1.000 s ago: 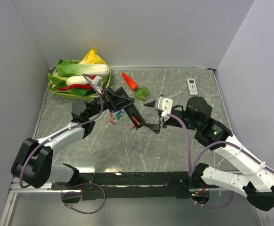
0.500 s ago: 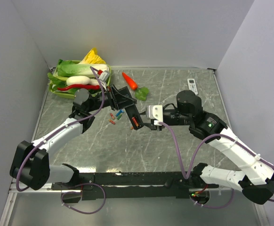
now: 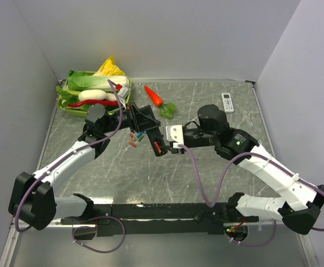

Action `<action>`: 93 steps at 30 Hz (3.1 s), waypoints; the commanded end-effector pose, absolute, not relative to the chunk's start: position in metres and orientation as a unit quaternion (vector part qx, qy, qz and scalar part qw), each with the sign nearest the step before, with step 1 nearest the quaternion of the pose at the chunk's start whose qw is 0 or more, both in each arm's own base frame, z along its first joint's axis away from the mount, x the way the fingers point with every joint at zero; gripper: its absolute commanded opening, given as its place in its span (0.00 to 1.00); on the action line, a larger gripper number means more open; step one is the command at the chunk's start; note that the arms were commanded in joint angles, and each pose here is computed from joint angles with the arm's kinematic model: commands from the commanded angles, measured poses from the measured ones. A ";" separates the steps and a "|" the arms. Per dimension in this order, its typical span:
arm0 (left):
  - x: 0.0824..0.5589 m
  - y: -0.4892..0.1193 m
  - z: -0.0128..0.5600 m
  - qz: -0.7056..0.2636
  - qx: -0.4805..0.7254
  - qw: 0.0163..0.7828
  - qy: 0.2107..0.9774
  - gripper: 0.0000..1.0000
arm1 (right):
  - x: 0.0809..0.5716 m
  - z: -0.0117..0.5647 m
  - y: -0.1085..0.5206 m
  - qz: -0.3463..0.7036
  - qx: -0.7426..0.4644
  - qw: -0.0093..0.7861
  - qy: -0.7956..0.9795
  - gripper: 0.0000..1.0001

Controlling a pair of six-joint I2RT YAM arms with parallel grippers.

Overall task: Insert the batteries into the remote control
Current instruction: Load the battery into the remote control.

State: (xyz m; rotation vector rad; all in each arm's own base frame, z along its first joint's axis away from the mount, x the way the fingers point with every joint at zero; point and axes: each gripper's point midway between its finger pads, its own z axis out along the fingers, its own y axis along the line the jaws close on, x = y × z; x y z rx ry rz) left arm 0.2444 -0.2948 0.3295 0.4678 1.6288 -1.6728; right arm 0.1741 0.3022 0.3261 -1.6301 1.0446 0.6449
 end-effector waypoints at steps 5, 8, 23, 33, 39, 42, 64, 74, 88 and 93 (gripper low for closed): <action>0.229 -0.290 0.364 -0.656 0.223 0.406 0.596 0.02 | 0.169 0.339 0.315 0.271 -0.694 0.530 0.405 0.38; 0.227 -0.290 0.365 -0.657 0.227 0.405 0.594 0.02 | 0.170 0.337 0.317 0.273 -0.694 0.527 0.407 0.36; 0.227 -0.291 0.367 -0.654 0.235 0.402 0.596 0.02 | 0.172 0.327 0.325 0.281 -0.698 0.514 0.411 0.32; 0.226 -0.291 0.373 -0.660 0.232 0.402 0.590 0.02 | 0.173 0.315 0.323 0.278 -0.701 0.503 0.422 0.27; 0.226 -0.290 0.380 -0.670 0.221 0.406 0.581 0.02 | 0.173 0.305 0.320 0.275 -0.702 0.495 0.432 0.20; 0.225 -0.289 0.388 -0.676 0.216 0.411 0.572 0.02 | 0.171 0.299 0.319 0.279 -0.702 0.490 0.436 0.16; 0.237 -0.281 0.387 -0.684 0.141 0.431 0.572 0.02 | 0.179 0.274 0.314 0.273 -0.664 0.504 0.480 0.15; 0.243 -0.271 0.399 -0.685 0.100 0.455 0.560 0.02 | 0.183 0.246 0.311 0.265 -0.658 0.493 0.504 0.15; 0.264 -0.261 0.331 -0.616 0.069 0.494 0.610 0.02 | 0.174 0.344 0.321 0.321 -0.595 0.571 0.466 0.40; 0.264 -0.250 0.329 -0.604 0.051 0.523 0.599 0.02 | 0.195 0.361 0.314 0.328 -0.495 0.607 0.528 0.68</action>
